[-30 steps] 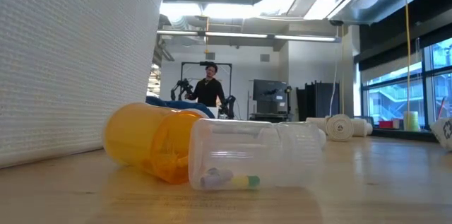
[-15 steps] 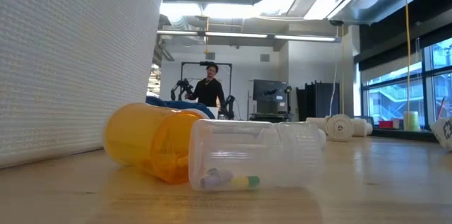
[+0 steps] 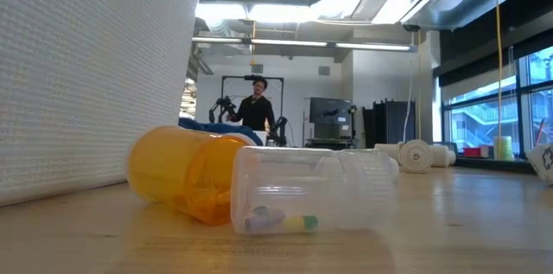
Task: Pick & place medical supplies in basket/bin
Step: Put the red medicine bottle into the white bin
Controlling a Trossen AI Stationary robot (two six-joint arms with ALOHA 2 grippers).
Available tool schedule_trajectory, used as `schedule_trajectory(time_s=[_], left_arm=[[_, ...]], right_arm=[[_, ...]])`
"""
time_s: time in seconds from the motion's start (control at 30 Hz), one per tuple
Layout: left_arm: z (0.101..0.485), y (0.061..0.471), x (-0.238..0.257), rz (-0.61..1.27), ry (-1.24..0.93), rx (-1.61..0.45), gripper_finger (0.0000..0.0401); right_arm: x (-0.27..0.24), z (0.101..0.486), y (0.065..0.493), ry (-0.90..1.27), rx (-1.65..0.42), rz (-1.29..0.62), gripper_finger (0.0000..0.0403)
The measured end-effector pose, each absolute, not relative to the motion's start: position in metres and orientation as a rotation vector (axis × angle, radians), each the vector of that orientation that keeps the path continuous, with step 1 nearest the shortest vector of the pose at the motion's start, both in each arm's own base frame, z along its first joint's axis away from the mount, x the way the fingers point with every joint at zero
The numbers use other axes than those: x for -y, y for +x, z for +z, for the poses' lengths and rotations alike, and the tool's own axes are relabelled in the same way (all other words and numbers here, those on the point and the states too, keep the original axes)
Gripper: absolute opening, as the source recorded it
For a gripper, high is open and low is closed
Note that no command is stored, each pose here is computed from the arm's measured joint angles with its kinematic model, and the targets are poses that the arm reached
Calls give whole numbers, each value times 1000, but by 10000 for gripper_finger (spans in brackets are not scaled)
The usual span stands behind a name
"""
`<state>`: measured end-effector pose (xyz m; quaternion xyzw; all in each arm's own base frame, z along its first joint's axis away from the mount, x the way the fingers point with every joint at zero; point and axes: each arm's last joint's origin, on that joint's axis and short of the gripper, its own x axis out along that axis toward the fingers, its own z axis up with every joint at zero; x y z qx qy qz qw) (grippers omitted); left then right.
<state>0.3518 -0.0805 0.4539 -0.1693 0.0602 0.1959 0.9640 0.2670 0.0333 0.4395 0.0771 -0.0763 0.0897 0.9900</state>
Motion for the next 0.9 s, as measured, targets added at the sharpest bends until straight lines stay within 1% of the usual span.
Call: schedule_trajectory(time_s=[0.13, 0.27, 0.43, 0.57, 0.7, 0.83, 0.9], left_arm=[[446, 348, 82, 437, -367, -182, 119], [440, 337, 82, 508, -415, -255, 115], [430, 317, 82, 588, -537, -370, 117], [417, 298, 86, 679, -691, -508, 115], [403, 274, 97, 803, -839, -668, 116], [397, 252, 113, 929, -982, -785, 117], [394, 247, 123, 936, -1078, -825, 116]], right_arm=[[-33, 434, 259, 151, 52, 166, 328], [-31, 429, 249, 146, -42, 139, 348], [-29, 424, 238, 146, -134, 110, 351], [-27, 416, 236, 161, -224, 72, 352], [-26, 408, 234, 151, -302, 17, 352], [-24, 404, 232, 134, -342, -55, 352], [-23, 403, 232, 128, -347, -85, 352]])
